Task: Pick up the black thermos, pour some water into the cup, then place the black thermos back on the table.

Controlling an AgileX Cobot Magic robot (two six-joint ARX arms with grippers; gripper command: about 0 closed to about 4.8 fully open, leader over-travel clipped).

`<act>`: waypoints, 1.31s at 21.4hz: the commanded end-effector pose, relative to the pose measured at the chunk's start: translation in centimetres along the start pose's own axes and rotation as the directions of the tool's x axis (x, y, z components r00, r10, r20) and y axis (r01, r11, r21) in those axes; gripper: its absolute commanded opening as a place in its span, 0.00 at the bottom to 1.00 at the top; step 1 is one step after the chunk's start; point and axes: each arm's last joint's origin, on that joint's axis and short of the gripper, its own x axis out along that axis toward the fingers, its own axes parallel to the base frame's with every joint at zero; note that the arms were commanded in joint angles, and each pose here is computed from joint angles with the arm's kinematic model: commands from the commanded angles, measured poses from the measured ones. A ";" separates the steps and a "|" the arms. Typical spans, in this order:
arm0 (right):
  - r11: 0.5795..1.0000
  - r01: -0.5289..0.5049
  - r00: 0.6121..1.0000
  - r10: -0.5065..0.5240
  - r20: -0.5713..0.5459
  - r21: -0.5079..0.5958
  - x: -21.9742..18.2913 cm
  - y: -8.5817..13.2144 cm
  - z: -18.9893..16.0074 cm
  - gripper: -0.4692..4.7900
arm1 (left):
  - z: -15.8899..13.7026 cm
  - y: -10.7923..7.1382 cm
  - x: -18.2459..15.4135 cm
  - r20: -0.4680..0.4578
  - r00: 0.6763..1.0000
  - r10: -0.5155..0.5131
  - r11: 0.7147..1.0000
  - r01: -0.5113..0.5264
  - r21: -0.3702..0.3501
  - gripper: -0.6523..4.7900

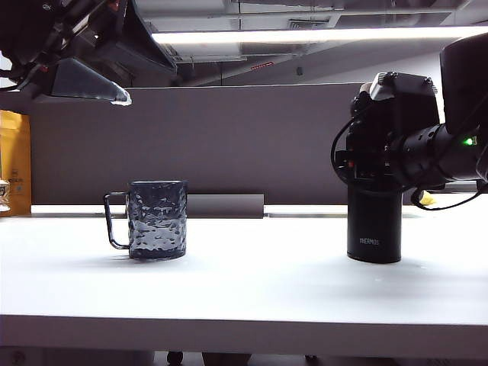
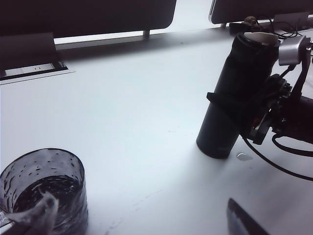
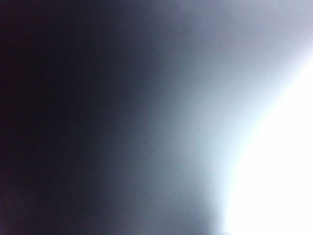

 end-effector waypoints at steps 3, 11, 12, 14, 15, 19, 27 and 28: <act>0.972 -0.199 0.976 0.207 0.059 -0.127 1.4 1.6 5.0 0.26 | 0.8 0.4 -0.1 0.007 0.995 0.103 0.994 -0.103 0.045 1.00; 0.813 -0.124 0.929 0.297 0.223 -0.569 12.8 4.7 14.0 0.27 | 2.7 0.9 0.0 -0.103 0.977 0.185 0.971 -0.165 0.175 1.00; 0.775 -0.122 0.928 0.311 0.205 -0.621 14.1 5.3 13.3 0.27 | 2.2 1.0 -0.1 -0.160 0.964 0.212 0.967 -0.184 0.175 1.00; 0.683 -0.106 0.926 0.333 0.179 -0.723 16.3 6.4 11.1 0.27 | 0.7 1.4 0.3 -0.284 0.914 0.289 0.951 -0.241 0.191 1.00; 0.635 -0.113 0.918 0.360 0.163 -0.764 16.8 7.2 9.9 0.27 | 0.2 1.6 0.9 -0.315 0.901 0.299 0.949 -0.248 0.193 1.00; 0.459 -0.116 0.870 0.475 0.133 -0.881 17.6 9.6 6.0 0.27 | -0.8 2.8 3.2 -0.375 0.870 0.320 0.947 -0.278 0.162 1.00; 0.121 0.118 0.835 0.525 0.164 -0.986 17.7 10.4 6.2 0.26 | 0.3 3.0 3.5 -0.286 0.900 0.328 0.943 -0.294 0.157 1.00; 0.101 0.138 0.827 0.535 0.171 -0.985 18.0 10.5 6.4 0.26 | 0.3 3.0 3.5 -0.286 0.900 0.328 0.943 -0.294 0.157 1.00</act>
